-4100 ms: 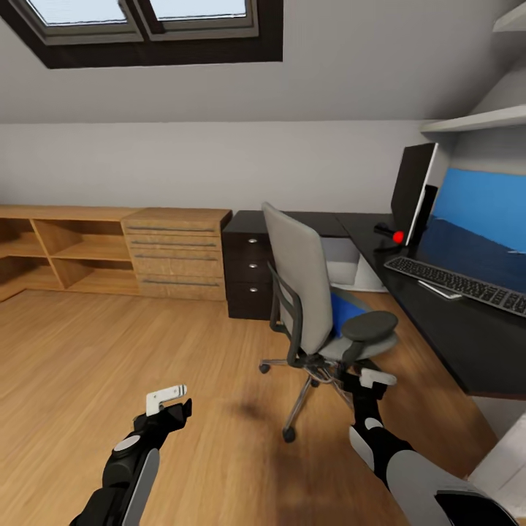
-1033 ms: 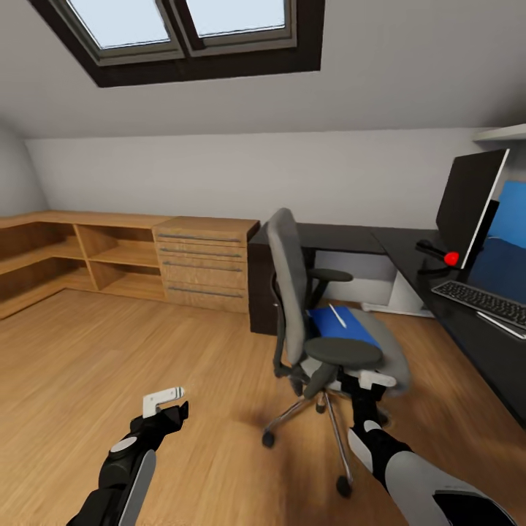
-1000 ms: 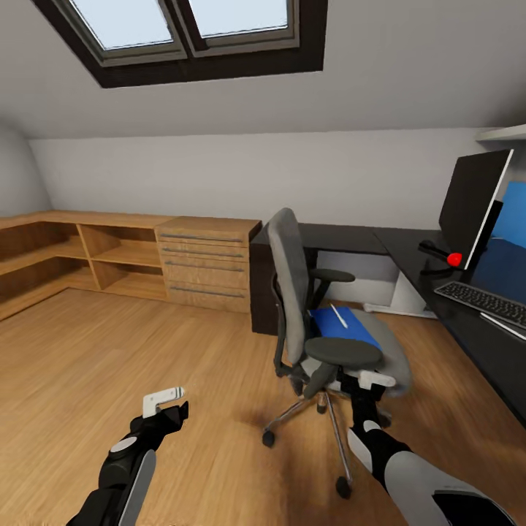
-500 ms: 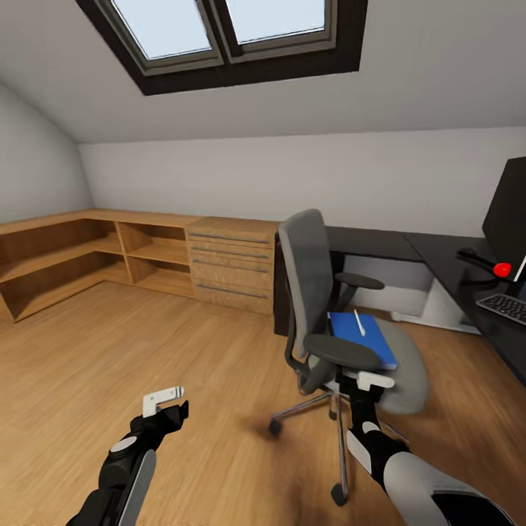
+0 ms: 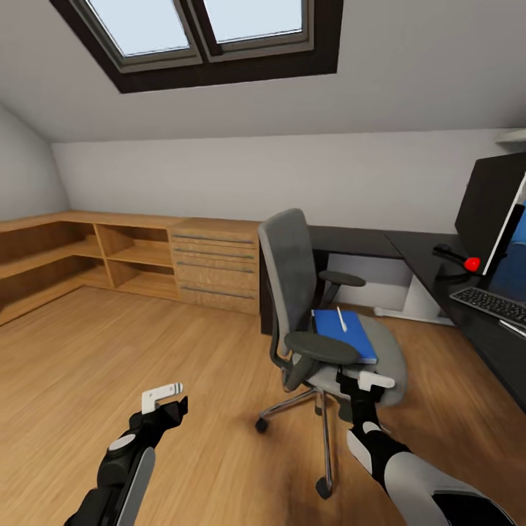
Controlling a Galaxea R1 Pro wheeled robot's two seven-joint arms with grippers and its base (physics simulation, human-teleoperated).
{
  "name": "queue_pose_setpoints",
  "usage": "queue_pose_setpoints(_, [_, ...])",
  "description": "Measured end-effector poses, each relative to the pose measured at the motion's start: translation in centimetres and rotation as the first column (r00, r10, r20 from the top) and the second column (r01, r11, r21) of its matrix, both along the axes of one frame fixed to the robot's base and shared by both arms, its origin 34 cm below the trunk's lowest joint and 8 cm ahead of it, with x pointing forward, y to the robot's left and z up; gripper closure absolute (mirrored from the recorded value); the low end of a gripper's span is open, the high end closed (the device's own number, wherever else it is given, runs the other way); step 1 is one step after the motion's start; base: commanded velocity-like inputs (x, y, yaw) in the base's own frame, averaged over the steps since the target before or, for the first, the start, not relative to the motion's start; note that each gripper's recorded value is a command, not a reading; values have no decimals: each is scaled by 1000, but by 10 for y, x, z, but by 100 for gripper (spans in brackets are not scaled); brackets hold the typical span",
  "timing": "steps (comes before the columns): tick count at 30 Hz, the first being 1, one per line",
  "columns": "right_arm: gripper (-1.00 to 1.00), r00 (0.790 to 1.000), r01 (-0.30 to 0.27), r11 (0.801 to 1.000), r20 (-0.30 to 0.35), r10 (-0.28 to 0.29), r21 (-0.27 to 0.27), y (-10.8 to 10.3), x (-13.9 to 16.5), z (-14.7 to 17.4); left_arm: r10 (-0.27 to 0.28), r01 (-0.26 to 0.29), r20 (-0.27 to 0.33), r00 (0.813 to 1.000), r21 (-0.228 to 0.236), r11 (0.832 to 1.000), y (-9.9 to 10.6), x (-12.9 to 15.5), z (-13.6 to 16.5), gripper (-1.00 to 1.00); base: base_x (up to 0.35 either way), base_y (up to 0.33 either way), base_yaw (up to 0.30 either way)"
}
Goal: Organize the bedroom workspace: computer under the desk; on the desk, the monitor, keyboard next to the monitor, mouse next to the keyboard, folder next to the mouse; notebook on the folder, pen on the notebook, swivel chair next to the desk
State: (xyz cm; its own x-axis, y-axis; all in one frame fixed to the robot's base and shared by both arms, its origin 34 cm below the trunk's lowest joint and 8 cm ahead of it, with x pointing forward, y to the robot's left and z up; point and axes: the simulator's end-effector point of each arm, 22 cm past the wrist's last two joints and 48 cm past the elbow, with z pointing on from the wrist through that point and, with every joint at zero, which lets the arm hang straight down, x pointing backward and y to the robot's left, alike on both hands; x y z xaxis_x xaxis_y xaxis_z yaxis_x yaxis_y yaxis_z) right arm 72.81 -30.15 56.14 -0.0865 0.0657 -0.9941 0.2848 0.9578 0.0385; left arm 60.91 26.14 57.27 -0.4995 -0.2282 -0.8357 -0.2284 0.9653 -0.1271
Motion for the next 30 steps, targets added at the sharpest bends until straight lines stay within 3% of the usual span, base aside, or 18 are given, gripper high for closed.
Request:
queue_pose_setpoints(9, [-100, 1000, 25, 1000, 0, -25, -13, -20, -1, 1, 19, -18, 27, 999, -5, 1000, 6, 2, 12, -100, 0, 0, -240])
queue_pose_setpoints(19, [-100, 999, 46, 999, -5, -46, -13, -32, -3, 0, 21, -21, 28, 999, -6, 1000, 6, 2, 12, -100, 0, 0, -41])
queue_pose_setpoints(22, [-100, 994, 113, 992, -16, -112, 48, -52, -9, -6, 21, -21, 28, 999, -6, 1000, 6, 2, 12, -100, 0, 0, -1])
queue_pose_setpoints(23, [-100, 985, 171, 977, -37, -167, 125, -66, -14, -15, 21, -20, 28, 999, -6, 1000, 6, 2, 12, -100, 0, 0, 0])
queue_pose_setpoints(30, [-100, 980, 198, 938, -92, -179, 284, -82, -18, -34, 20, -20, 28, 999, -6, 1000, 6, 2, 12, -100, 0, 0, 0])
